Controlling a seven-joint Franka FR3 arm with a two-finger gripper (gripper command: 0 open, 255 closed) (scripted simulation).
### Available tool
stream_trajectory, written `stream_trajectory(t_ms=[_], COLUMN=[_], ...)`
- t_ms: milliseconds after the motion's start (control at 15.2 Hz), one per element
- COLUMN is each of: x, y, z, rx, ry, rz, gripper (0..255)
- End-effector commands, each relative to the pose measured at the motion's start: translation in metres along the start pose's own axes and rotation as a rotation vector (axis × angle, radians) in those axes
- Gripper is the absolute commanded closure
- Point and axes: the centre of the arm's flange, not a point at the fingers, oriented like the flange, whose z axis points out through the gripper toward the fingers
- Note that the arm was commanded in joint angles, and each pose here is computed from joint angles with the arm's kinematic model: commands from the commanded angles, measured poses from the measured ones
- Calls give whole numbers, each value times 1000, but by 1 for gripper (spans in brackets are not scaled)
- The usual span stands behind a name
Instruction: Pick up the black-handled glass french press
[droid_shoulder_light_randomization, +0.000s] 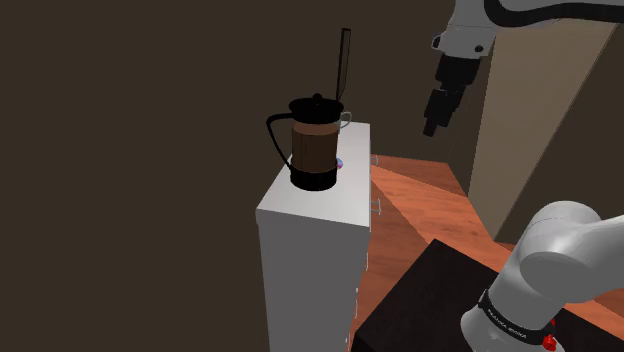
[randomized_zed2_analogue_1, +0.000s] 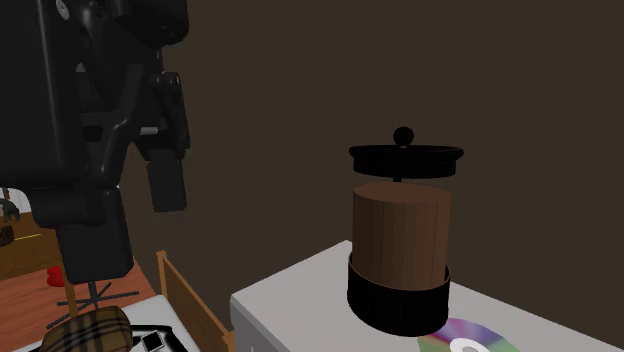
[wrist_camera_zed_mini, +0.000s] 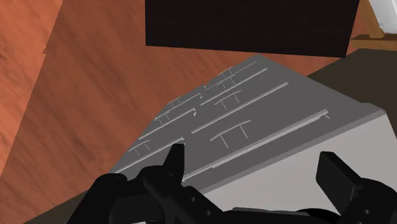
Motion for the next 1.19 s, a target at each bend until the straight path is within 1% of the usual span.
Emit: stream_trajectory(t_ms=[0, 1122], x=[0, 192], y=[0, -104], z=[0, -63], rx=[0, 2], ry=[0, -25], rz=[0, -88], gripper=[0, 0])
